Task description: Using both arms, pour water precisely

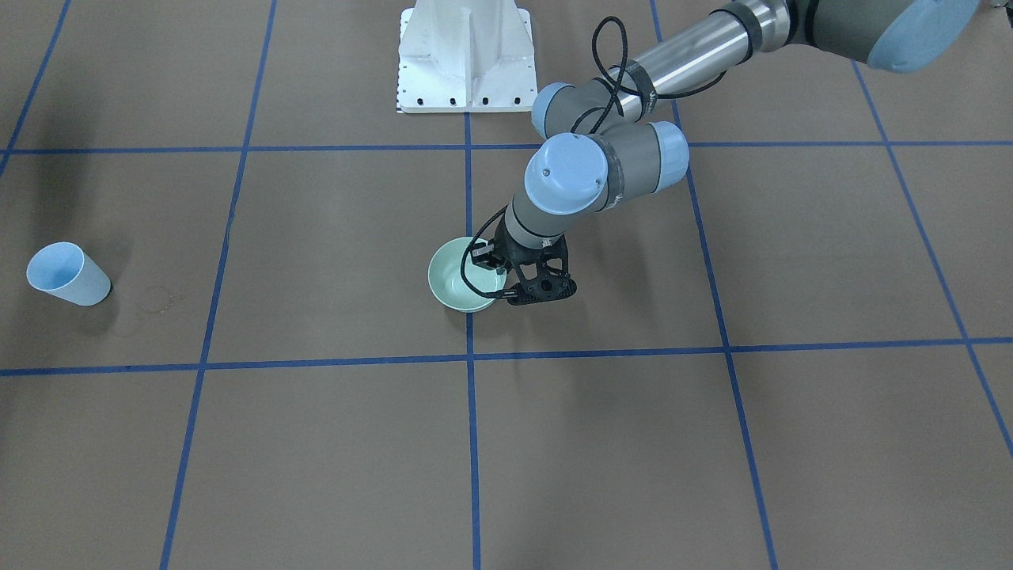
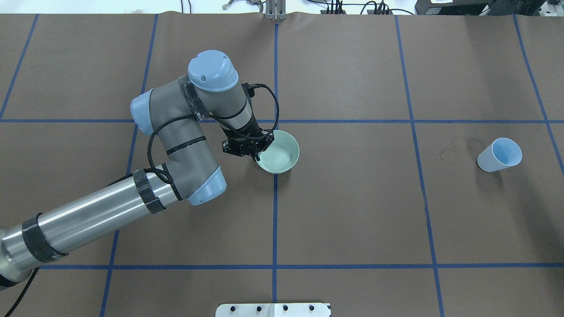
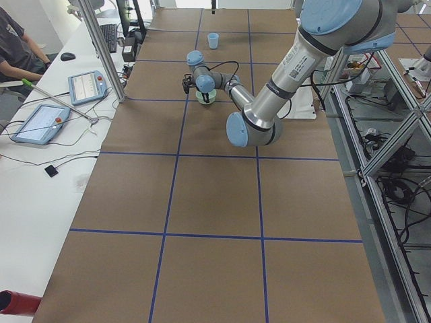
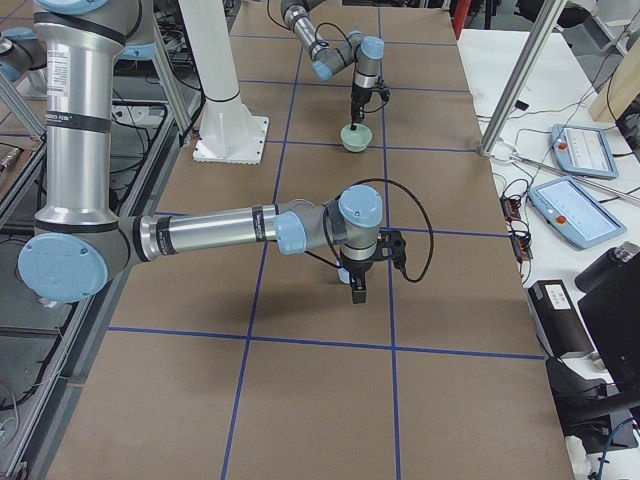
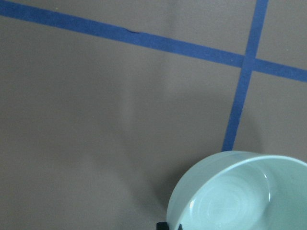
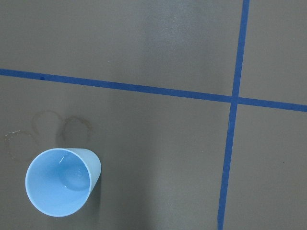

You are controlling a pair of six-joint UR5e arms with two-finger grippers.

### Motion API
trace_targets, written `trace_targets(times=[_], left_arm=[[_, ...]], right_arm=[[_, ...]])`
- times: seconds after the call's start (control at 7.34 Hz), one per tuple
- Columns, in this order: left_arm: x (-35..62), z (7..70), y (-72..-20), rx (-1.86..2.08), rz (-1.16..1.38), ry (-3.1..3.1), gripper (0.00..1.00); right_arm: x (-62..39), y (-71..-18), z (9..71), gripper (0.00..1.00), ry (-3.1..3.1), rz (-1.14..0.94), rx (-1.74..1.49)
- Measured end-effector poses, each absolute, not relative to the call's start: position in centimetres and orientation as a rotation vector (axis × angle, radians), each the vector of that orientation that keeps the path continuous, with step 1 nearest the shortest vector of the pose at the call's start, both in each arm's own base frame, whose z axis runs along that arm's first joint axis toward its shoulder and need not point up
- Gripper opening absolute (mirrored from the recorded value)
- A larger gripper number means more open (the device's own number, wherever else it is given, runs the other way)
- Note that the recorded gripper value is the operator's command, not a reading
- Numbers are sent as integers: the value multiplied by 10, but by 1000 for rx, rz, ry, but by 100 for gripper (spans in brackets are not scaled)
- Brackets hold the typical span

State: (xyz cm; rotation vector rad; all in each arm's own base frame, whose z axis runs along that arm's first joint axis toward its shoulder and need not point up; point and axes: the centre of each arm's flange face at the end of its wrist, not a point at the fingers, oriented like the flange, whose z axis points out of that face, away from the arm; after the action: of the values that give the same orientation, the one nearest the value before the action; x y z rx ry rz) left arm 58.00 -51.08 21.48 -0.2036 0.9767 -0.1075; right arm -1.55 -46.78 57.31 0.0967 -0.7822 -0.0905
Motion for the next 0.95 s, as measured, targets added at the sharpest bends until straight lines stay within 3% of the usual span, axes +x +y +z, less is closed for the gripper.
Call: trace_targets(times=[0.27,0.95], left_arm=[[580,215,-511,-204,-108,976,66],[510,196,-506,-180,-192,1057,66]], right_arm=[[-16,-468,572,100,-783,-92,98],[-48,-465,556,100,-824,-204,212]])
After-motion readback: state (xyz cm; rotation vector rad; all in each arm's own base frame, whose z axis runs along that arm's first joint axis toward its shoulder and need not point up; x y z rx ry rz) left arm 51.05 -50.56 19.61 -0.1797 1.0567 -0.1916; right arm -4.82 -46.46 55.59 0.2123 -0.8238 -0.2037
